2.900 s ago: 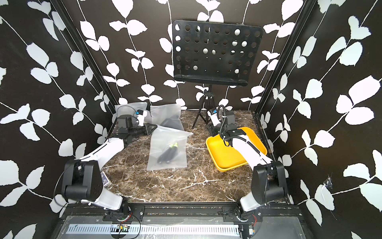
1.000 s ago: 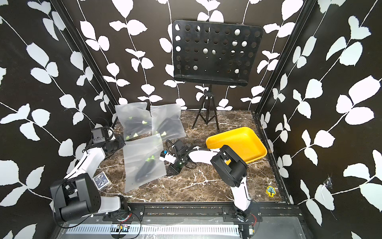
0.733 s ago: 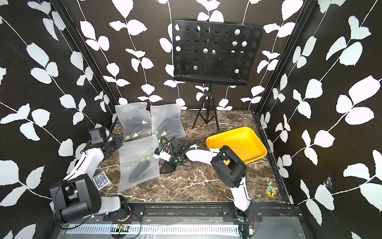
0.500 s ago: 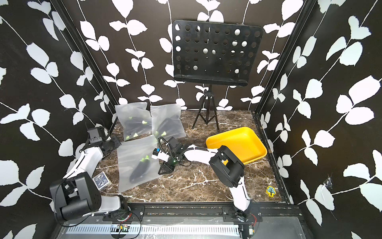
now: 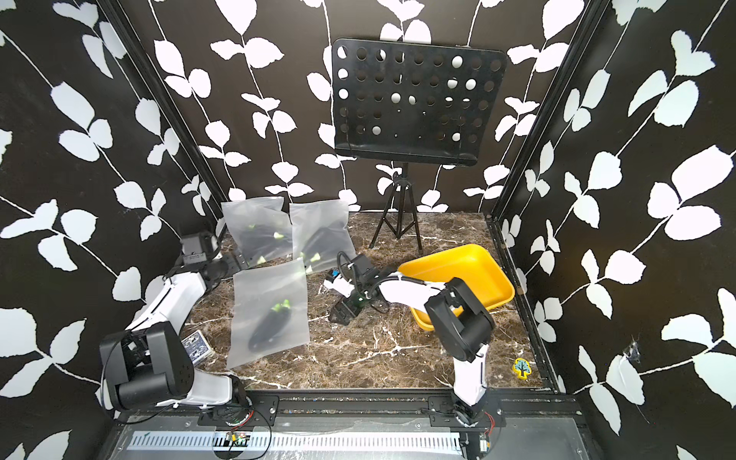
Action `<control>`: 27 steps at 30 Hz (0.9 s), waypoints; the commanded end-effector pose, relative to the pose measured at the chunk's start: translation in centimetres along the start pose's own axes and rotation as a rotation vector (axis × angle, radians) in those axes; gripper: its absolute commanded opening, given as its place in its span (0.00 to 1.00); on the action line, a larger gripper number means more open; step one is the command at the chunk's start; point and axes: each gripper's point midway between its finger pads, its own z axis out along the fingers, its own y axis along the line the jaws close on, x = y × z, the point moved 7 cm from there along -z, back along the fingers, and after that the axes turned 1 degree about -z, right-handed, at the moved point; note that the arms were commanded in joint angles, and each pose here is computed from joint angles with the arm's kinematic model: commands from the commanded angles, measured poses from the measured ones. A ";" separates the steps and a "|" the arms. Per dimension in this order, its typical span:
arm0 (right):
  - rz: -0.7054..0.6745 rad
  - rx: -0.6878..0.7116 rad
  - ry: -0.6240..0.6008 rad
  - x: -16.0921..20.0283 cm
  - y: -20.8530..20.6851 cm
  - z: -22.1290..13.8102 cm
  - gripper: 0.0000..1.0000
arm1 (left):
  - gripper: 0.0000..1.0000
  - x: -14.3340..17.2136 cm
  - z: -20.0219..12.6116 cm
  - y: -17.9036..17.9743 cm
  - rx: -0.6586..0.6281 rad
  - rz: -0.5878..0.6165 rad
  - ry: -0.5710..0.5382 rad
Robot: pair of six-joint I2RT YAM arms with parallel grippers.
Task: Place the eggplant in a zip-top bag and seal the zipper
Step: Move the zipper food storage bag to the center of the board, then reset both arms
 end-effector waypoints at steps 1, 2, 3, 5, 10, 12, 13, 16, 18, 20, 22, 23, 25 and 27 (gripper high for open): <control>0.021 0.273 -0.108 -1.2 -3.6 -4.3 1.00 | 0.99 -0.8 -1.3 -3.3 0.020 0.122 -0.095; 0.043 0.356 -0.135 -1.0 -4.7 -5.5 0.99 | 0.99 -0.6 -0.9 -4.0 0.039 0.145 -0.112; 0.057 0.441 -0.172 -0.9 -5.8 -7.0 0.99 | 0.99 -0.3 -0.3 -4.7 0.065 0.179 -0.137; 0.075 0.610 -0.221 -0.6 -7.5 -9.7 0.99 | 0.99 0.3 0.8 -5.6 0.105 0.227 -0.167; 0.159 1.004 -0.321 0.6 -10.0 -18.2 1.00 | 0.99 1.2 0.1 -5.0 0.092 0.416 -0.350; 0.205 1.072 -0.373 1.9 -10.8 -20.5 1.00 | 0.99 1.5 0.3 -4.1 0.006 0.458 -0.380; 0.232 1.100 -0.395 2.6 -11.2 -21.4 1.00 | 0.99 2.0 0.7 -3.6 -0.024 0.463 -0.363; 0.314 1.186 -0.427 5.3 -12.9 -23.5 1.00 | 0.99 3.5 1.8 -4.0 0.057 0.427 -0.368; 0.363 1.248 -0.413 7.3 -13.9 -24.2 0.99 | 0.99 4.6 2.2 -4.3 0.115 0.400 -0.334; 0.416 1.274 -0.403 9.0 -14.7 -24.6 1.00 | 0.99 6.0 2.5 -4.4 0.159 0.405 -0.293; 0.451 1.300 -0.393 10.8 -15.2 -24.7 0.99 | 0.99 7.4 2.8 -4.2 0.173 0.406 -0.271; 0.449 1.310 -0.394 11.4 -15.4 -24.8 1.00 | 0.99 8.0 3.0 -3.9 0.166 0.402 -0.282; 0.438 1.337 -0.385 13.0 -15.6 -24.5 0.99 | 0.99 8.2 3.2 -3.4 0.129 0.390 -0.347; 0.446 1.369 -0.385 14.4 -15.8 -24.4 1.00 | 0.99 8.0 3.0 -3.5 0.143 0.396 -0.375</control>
